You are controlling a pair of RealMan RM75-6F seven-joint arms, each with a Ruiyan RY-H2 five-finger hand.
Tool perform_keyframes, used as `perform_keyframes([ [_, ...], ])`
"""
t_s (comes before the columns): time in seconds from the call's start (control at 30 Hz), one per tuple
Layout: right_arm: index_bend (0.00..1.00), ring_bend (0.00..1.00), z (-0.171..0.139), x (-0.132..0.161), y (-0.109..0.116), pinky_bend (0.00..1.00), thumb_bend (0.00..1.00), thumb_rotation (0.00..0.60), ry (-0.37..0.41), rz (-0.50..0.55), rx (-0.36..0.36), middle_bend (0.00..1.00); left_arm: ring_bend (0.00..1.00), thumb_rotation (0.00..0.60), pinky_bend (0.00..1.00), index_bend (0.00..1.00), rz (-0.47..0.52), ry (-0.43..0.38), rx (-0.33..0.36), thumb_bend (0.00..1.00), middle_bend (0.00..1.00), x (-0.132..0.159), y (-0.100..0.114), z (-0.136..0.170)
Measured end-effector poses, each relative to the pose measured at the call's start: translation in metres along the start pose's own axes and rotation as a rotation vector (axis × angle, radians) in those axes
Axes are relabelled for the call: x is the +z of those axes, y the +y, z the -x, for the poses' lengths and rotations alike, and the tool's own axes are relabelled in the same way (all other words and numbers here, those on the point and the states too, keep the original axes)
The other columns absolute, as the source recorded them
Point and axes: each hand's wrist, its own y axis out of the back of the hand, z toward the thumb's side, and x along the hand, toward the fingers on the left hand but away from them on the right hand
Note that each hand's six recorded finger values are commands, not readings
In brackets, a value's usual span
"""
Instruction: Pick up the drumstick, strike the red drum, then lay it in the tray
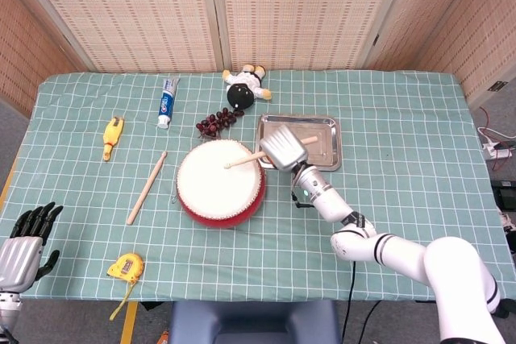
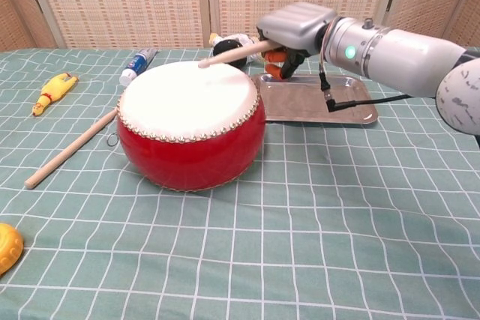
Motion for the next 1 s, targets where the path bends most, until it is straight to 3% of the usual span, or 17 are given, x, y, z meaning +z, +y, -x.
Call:
perform_keyframes([
  [0.1, 1.0, 1.0, 0.0, 0.001, -0.012, 1.0, 0.52, 0.6, 0.001, -0.058, 0.043, 0.99, 0.0, 0.6, 0.03, 0.0, 0.0, 0.003, -0.002, 0.34, 0.0, -0.001, -0.001, 0.0],
  [0.2, 1.0, 1.0, 0.001, -0.001, -0.008, 1.0, 0.52, 0.6, -0.014, -0.043, 0.024, 0.99, 0.0, 0.6, 0.03, 0.0, 0.0, 0.002, 0.002, 0.34, 0.0, -0.001, 0.0, 0.0],
  [0.47, 1.0, 1.0, 0.001, -0.006, 0.025, 1.0, 0.52, 0.6, -0.044, 0.178, -0.106, 0.99, 0.0, 0.6, 0.03, 0.0, -0.004, -0.006, 0.007, 0.34, 0.0, 0.001, 0.003, -0.002],
  [0.57, 1.0, 1.0, 0.0, -0.005, 0.02, 1.0, 0.52, 0.6, -0.037, 0.164, -0.088, 0.99, 0.0, 0.6, 0.03, 0.0, -0.004, -0.004, 0.006, 0.34, 0.0, 0.001, 0.002, -0.001],
  [0.83, 1.0, 1.0, 0.0, 0.002, -0.015, 1.0, 0.52, 0.6, -0.011, 0.015, 0.048, 0.99, 0.0, 0.6, 0.03, 0.0, -0.005, 0.005, -0.002, 0.34, 0.0, -0.001, 0.0, 0.0],
  [1.0, 1.0, 1.0, 0.0, -0.006, 0.001, 1.0, 0.52, 0.6, -0.047, 0.101, -0.005, 0.99, 0.0, 0.6, 0.03, 0.0, -0.007, -0.002, 0.004, 0.34, 0.0, 0.001, 0.002, -0.002],
])
